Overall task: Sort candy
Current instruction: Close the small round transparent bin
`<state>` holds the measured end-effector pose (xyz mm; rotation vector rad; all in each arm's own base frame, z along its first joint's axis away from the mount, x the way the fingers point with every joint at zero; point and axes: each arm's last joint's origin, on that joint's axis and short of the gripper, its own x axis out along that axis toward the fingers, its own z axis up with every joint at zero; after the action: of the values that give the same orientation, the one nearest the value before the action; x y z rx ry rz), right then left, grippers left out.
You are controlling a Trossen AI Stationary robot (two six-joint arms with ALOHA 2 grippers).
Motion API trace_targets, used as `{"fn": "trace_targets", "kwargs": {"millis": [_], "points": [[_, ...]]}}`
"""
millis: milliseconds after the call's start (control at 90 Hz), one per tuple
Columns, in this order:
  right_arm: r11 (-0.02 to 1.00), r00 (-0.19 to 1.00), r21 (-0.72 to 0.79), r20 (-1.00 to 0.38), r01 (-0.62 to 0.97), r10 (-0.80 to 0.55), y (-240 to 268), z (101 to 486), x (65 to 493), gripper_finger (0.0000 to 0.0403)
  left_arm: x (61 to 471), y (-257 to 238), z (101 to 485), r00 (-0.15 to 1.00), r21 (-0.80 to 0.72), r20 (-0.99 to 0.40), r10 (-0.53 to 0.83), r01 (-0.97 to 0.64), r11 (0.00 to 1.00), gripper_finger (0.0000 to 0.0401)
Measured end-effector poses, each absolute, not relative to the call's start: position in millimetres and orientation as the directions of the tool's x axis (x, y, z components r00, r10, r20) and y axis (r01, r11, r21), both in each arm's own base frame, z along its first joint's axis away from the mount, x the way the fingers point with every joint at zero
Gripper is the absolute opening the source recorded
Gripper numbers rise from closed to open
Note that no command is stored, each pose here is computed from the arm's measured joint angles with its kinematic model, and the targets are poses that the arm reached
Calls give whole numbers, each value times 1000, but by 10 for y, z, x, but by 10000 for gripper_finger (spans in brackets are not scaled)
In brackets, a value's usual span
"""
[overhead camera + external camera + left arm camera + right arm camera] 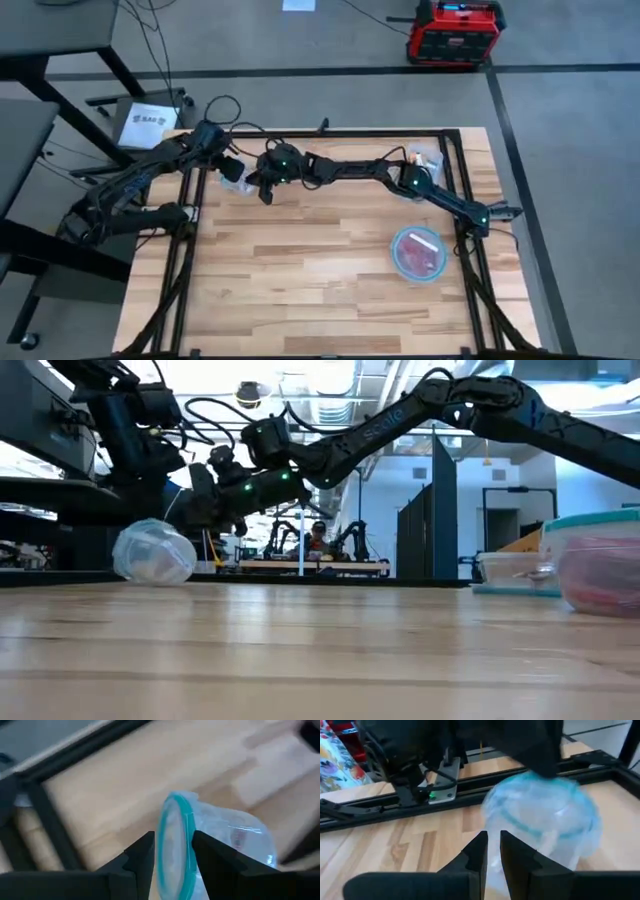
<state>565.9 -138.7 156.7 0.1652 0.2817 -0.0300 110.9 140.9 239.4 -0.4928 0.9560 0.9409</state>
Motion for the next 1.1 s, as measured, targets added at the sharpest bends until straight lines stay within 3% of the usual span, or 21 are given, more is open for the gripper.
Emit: {"fn": "trace_targets", "kwargs": {"millis": [244,622,800,1100], "points": [[987,946,149,-325,56,-4,-1397,1363,5673,38,1117,1410,2412,268,16,-852,450,-846,533,123],[991,923,122,-385,48,3,-1381,1294,5653,38,1243,1379,2447,418,-111,-816,400,-791,601,123],[991,865,114,-502,72,-5,-1360,1020,5606,38,1320,1331,2452,457,-140,-804,381,-767,626,123],[993,826,86,-563,81,-18,-1384,1068,5555,38,1408,1245,2459,487,-168,-798,354,-745,646,123]]}}
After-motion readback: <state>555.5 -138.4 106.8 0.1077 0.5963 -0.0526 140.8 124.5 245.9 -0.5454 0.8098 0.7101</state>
